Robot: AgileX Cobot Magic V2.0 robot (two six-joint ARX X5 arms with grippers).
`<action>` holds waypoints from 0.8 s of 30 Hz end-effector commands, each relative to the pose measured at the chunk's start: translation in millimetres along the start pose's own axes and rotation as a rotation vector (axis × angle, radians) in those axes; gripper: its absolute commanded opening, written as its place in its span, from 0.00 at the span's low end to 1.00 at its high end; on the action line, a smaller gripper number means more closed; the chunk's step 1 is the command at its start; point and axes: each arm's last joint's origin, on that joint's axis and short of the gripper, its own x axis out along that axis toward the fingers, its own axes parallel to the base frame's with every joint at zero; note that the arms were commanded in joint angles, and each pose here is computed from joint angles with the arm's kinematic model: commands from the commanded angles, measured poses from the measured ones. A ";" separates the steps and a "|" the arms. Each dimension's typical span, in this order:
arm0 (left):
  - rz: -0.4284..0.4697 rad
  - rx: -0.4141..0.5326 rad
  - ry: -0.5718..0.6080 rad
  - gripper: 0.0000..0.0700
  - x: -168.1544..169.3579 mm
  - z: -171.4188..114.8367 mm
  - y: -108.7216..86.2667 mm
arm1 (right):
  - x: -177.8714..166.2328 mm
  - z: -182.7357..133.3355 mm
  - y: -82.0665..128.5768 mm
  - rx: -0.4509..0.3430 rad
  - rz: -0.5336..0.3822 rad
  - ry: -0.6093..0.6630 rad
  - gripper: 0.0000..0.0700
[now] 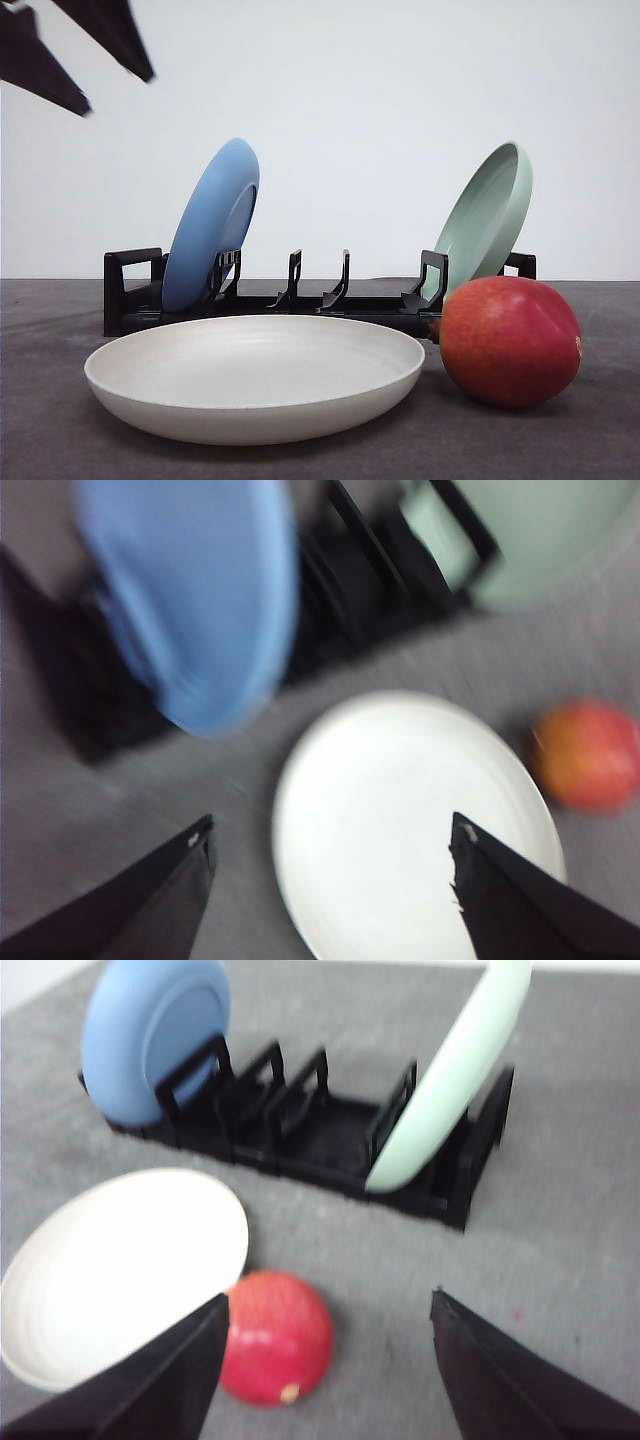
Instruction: Place pomegranate in white plate
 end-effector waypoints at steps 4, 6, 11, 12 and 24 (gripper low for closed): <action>0.052 -0.048 -0.134 0.62 -11.4 -10.5 14.7 | -2.3 2.5 2.7 0.010 0.050 0.006 0.59; 0.072 -0.062 -0.188 0.62 -15.4 -18.7 19.6 | -1.9 2.2 3.2 0.012 0.073 0.013 0.59; 0.112 -0.092 -0.231 0.62 -24.4 -38.3 26.2 | 6.2 0.2 3.5 0.086 0.135 0.094 0.60; 0.117 -0.098 -0.230 0.62 -26.5 -39.9 26.5 | 9.0 0.2 3.6 0.109 0.145 0.115 0.60; 0.123 -0.127 -0.241 0.62 -35.1 -43.9 25.2 | 66.6 18.7 16.4 0.127 0.089 0.458 0.61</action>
